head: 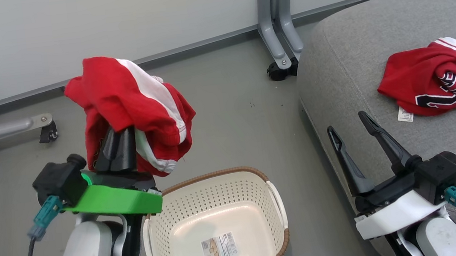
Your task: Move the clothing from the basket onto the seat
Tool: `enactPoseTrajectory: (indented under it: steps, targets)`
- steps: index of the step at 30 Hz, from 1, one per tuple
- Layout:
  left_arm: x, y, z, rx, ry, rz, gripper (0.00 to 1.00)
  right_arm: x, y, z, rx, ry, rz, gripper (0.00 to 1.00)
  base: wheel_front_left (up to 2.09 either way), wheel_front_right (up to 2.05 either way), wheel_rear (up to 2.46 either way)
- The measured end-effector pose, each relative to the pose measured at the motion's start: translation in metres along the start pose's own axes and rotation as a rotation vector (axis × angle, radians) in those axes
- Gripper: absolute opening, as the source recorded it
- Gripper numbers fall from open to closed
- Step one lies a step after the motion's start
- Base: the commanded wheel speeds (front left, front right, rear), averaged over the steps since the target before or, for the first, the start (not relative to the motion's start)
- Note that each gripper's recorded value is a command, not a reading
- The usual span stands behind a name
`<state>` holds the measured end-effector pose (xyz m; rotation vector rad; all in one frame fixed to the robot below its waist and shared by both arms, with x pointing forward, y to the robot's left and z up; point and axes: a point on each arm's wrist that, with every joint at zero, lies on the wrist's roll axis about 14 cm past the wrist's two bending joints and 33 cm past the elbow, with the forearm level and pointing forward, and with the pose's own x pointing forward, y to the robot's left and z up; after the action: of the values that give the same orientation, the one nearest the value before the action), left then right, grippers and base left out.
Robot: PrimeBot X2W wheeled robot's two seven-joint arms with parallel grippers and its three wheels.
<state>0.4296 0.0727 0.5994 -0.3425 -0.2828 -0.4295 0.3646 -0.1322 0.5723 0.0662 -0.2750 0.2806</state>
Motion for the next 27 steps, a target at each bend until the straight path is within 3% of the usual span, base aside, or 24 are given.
enactPoseTrajectory:
  steps: [8, 27]
  targets:
    - [0.0, -0.021, 0.048, 0.022, -0.166, -0.029, 0.0, -0.008, -0.003, 0.002, 0.009, -0.002, -0.026, 1.0, 0.0, 0.0, 0.0]
    - [-0.004, -0.063, 0.042, 0.003, -0.154, -0.132, 0.0, -0.015, -0.007, -0.002, 0.016, 0.015, -0.047, 1.0, 0.0, 0.0, 0.0]
